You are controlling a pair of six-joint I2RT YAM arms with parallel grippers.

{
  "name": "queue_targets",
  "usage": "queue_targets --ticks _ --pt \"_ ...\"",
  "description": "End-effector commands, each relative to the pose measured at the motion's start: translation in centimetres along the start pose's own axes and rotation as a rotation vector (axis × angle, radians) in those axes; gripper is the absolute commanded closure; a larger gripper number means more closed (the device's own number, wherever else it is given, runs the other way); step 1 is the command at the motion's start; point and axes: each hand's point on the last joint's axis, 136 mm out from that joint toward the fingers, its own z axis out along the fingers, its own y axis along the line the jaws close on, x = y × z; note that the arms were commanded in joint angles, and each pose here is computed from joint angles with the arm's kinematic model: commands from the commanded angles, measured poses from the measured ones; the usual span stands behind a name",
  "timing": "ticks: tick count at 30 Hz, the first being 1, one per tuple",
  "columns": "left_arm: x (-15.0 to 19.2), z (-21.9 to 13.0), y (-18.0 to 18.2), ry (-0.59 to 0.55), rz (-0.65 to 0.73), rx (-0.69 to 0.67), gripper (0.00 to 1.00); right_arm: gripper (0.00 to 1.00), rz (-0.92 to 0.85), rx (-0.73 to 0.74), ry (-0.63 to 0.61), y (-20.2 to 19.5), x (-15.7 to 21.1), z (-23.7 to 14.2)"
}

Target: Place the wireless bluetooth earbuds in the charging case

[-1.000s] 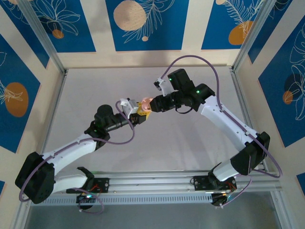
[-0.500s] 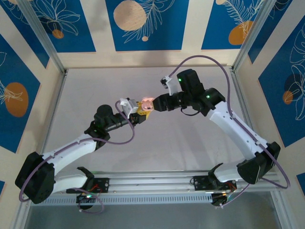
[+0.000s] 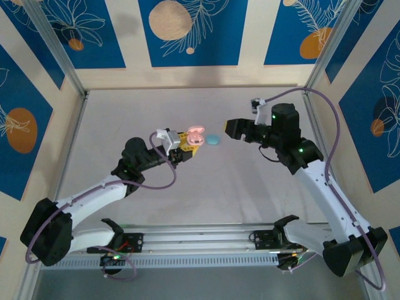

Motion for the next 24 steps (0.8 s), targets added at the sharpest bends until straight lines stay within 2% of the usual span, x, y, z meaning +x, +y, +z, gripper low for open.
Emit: queue_targets --ticks 1,4,7,14,20,24 --pt "-2.2 0.8 -1.8 -0.085 0.032 0.096 0.78 0.26 0.119 -0.037 -0.095 -0.3 -1.7 -0.9" --pt "-2.2 1.4 -2.5 -0.080 0.043 0.128 0.78 0.20 0.255 -0.014 -0.130 -2.0 -1.9 -1.4" --pt "-1.4 2.3 -3.7 -0.024 0.072 0.162 0.78 0.21 0.294 -0.082 -0.114 -1.8 -2.0 -1.5" --pt "-1.1 3.6 -5.3 0.025 0.137 0.196 0.78 0.27 0.314 -0.156 -0.009 -0.4 -1.9 -1.1" --pt "-1.9 4.1 -5.4 -0.007 0.135 0.192 0.78 0.37 0.324 -0.204 0.080 0.9 -1.2 -0.4" --pt "-2.2 4.2 -5.3 -0.019 0.134 0.184 0.78 0.40 0.312 -0.231 0.138 1.8 -0.6 0.1"
